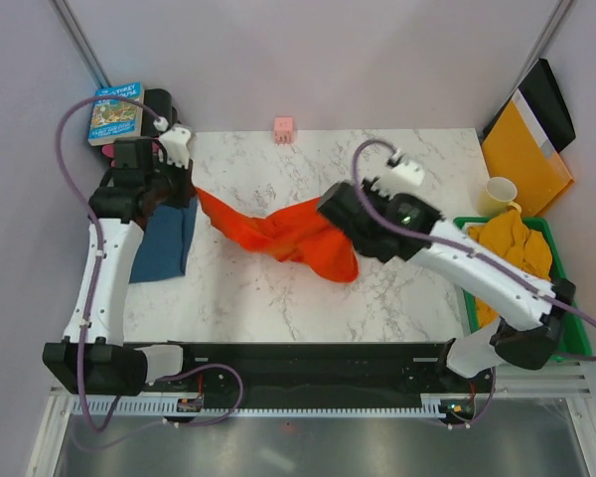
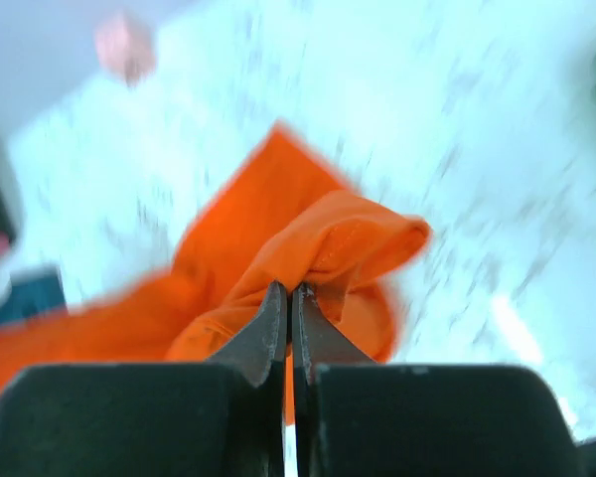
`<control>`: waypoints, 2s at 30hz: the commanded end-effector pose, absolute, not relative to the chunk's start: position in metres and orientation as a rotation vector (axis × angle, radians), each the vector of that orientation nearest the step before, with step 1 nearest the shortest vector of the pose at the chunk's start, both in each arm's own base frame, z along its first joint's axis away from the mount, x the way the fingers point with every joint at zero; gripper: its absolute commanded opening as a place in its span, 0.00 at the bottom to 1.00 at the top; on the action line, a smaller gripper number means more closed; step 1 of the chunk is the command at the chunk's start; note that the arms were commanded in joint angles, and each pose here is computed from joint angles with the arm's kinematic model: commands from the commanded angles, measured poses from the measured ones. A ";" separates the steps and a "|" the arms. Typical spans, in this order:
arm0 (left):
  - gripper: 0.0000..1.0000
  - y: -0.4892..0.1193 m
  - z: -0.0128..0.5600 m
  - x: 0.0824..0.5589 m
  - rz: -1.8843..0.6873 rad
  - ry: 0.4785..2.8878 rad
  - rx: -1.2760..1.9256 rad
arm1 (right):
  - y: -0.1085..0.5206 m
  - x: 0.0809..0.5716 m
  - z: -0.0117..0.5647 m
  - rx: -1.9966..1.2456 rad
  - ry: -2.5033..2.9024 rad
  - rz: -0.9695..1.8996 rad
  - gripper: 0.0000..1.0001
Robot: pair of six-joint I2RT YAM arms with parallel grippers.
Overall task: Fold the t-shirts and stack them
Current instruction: Flatten out the tshirt
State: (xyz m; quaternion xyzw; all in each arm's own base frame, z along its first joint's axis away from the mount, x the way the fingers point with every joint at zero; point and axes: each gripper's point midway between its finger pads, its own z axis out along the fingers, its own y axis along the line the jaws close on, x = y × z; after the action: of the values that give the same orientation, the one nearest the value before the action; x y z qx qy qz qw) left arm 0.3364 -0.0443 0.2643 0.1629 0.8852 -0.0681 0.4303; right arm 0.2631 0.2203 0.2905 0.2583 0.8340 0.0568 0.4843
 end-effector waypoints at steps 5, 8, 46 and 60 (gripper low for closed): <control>0.02 0.026 0.422 0.342 -0.087 1.904 0.145 | 0.025 0.287 0.476 0.599 1.663 -0.222 0.00; 0.02 0.030 0.436 0.336 -0.071 1.886 0.147 | 0.033 0.298 0.473 0.508 1.713 -0.241 0.00; 0.02 0.021 0.336 0.304 -0.130 2.051 0.115 | 0.118 0.295 0.293 0.310 2.024 0.185 0.00; 0.02 0.042 0.531 0.388 -0.050 1.703 0.116 | 0.128 0.382 0.520 0.336 1.655 0.249 0.00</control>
State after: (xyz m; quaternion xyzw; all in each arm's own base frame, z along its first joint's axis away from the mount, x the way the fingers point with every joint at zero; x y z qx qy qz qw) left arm 0.4116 0.0452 0.4720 0.0479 0.7952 -0.0410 0.6031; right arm 0.4056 0.1450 0.4554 0.1413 0.7731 0.0894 0.6119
